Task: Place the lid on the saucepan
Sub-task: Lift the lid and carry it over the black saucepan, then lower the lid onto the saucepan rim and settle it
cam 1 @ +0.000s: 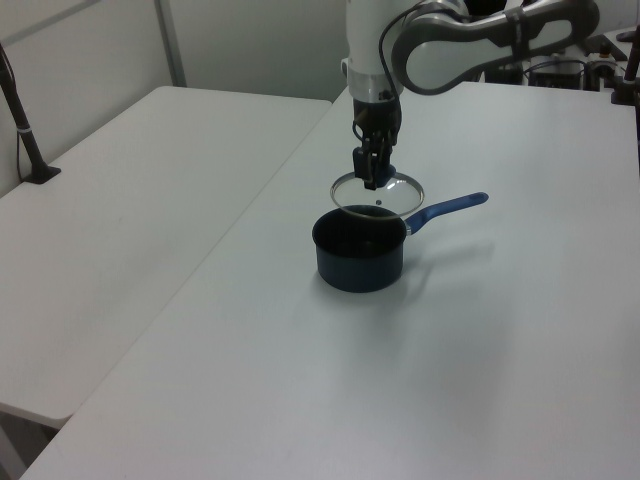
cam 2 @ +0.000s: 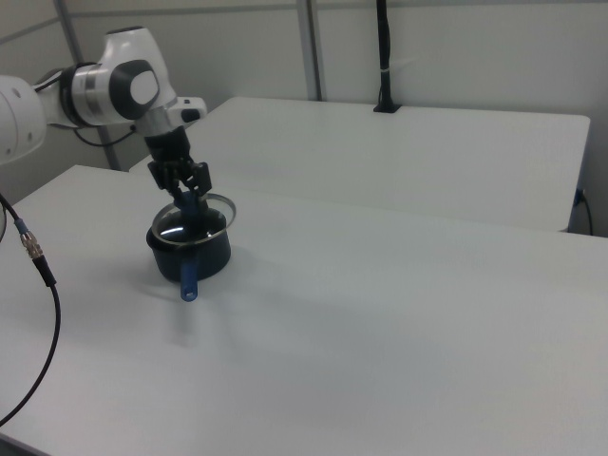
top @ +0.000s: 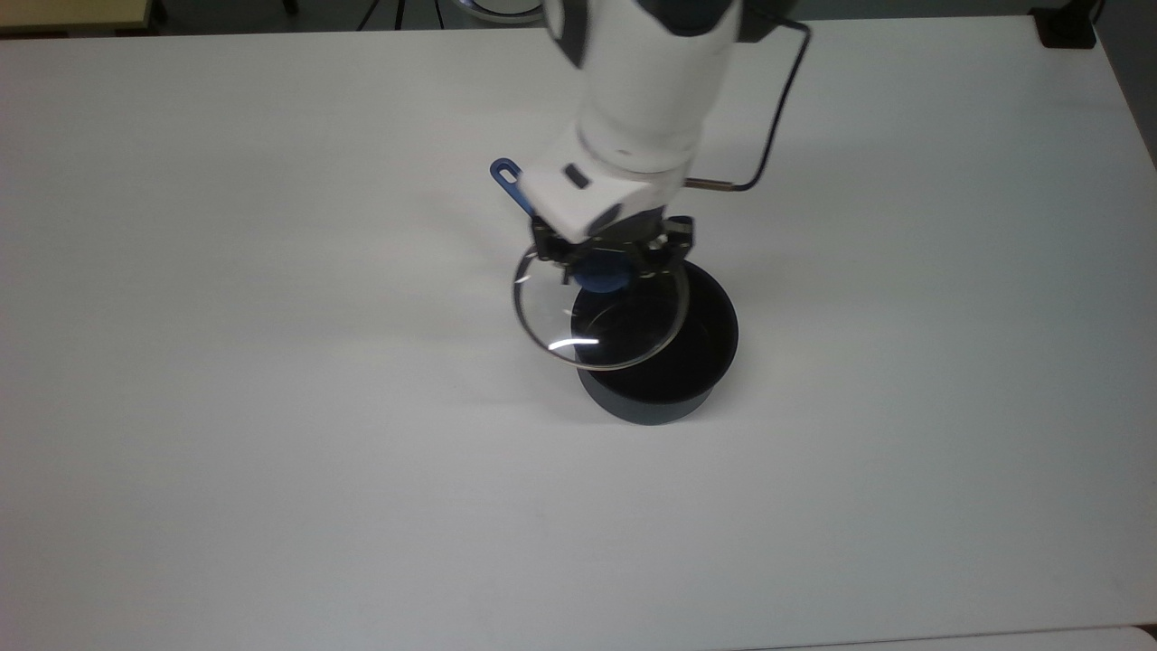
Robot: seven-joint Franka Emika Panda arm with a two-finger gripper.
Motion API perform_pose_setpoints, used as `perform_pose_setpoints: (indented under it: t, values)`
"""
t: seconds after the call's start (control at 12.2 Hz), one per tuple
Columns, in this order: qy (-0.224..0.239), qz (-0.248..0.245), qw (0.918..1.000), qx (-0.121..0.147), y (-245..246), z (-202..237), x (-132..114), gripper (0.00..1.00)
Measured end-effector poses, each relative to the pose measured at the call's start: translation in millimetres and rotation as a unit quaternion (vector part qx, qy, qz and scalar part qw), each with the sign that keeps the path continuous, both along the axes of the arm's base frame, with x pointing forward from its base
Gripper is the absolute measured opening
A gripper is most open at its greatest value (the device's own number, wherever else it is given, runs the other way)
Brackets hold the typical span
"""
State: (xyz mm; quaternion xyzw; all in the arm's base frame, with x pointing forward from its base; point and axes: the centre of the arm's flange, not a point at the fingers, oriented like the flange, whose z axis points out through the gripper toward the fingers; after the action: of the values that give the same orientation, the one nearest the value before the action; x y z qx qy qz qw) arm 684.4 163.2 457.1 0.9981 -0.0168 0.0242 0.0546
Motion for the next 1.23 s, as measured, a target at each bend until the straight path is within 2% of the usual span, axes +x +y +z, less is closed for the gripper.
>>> perform_pose_setpoints:
  t: [0.25,0.66,1.23]
  values:
    - [0.007,0.02,0.9998,-0.004,27,-11,-5,0.6]
    - [-0.002,0.031,0.9994,-0.014,40,-40,3,0.6]
    - [-0.009,0.028,0.9995,-0.015,61,-41,0,0.59]
